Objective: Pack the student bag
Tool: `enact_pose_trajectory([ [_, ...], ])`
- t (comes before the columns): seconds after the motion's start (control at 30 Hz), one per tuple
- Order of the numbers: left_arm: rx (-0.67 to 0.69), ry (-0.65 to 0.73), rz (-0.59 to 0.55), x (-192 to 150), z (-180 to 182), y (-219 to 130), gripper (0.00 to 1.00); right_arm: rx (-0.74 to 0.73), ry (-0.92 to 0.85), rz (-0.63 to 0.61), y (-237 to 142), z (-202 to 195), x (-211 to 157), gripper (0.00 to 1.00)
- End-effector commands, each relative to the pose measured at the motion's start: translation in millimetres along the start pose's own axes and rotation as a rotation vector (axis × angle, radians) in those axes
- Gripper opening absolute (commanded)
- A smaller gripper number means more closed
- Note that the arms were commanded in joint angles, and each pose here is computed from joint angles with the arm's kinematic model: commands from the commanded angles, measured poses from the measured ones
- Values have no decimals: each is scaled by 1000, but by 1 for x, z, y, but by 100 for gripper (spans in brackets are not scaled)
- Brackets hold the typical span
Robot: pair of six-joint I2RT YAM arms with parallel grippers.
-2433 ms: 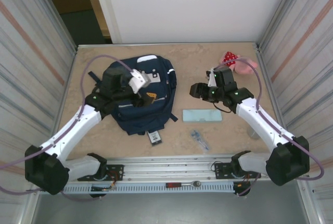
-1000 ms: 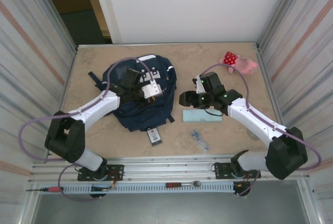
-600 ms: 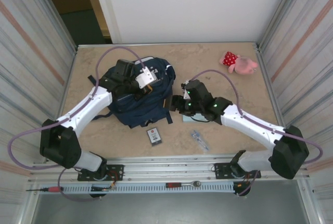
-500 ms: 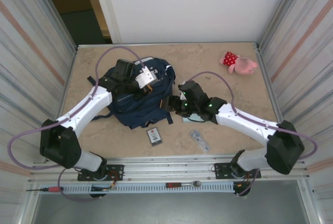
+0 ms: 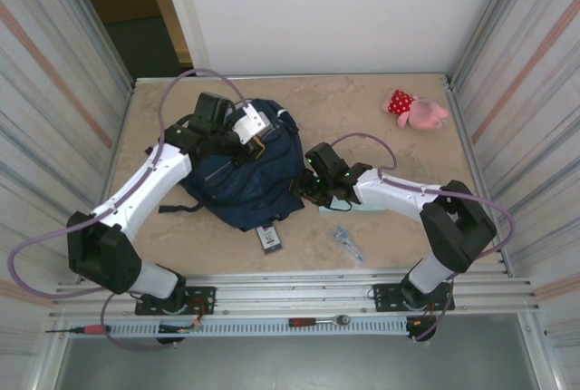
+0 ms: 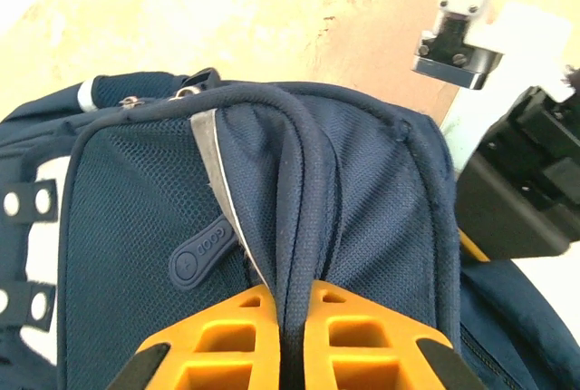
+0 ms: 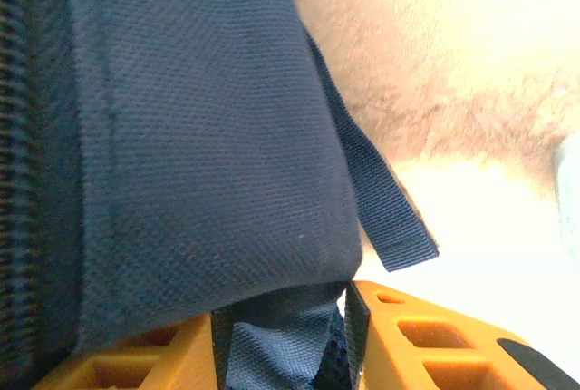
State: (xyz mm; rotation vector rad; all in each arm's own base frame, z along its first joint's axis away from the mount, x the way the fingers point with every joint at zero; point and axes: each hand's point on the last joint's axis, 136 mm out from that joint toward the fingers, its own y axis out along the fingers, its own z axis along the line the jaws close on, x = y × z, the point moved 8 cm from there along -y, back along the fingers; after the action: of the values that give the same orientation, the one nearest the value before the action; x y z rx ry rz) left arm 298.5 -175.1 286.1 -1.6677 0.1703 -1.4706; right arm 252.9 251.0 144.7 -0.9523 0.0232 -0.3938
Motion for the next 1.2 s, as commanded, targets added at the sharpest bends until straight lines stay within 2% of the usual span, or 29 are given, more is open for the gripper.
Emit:
enact_pose_trajectory([
  [0.0, 41, 130, -322, 71, -2, -66, 0, -86, 3, -33, 13, -15, 4, 38],
  [0.1, 34, 149, -319, 72, -1, -67, 0, -20, -65, -72, 6, -2, 7, 43],
  [0.2, 12, 131, -310, 63, 7, -66, 0, 54, -151, -128, -16, 8, 9, 59],
  [0.27, -32, 129, -322, 57, 11, -68, 0, 78, -220, -144, -32, 11, 10, 63],
  [0.43, -144, 299, -375, 46, -5, -73, 0, 103, -407, -179, -75, 0, 6, 68],
  [0.53, -213, 380, -437, 42, -18, -76, 0, 182, -487, -200, -102, -12, 9, 70],
  [0.6, -270, 444, -483, 36, -29, -80, 0, 220, -514, -250, -120, -21, 15, 77],
  [0.67, -334, 582, -541, 24, -45, -82, 0, 228, -531, -326, -136, -30, 25, 85],
  [0.77, -374, 631, -576, 12, -56, -83, 0, 278, -661, -368, -148, -34, 33, 90],
  [0.93, -410, 665, -560, -4, -67, -83, 0, 342, -901, -257, -142, -37, 37, 94],
  [1.03, -397, 675, -559, -9, -68, -79, 0, 395, -1032, -165, -135, -36, 35, 92],
  [1.17, -397, 674, -549, -12, -68, -76, 0, 465, -1161, -117, -134, -35, 31, 88],
])
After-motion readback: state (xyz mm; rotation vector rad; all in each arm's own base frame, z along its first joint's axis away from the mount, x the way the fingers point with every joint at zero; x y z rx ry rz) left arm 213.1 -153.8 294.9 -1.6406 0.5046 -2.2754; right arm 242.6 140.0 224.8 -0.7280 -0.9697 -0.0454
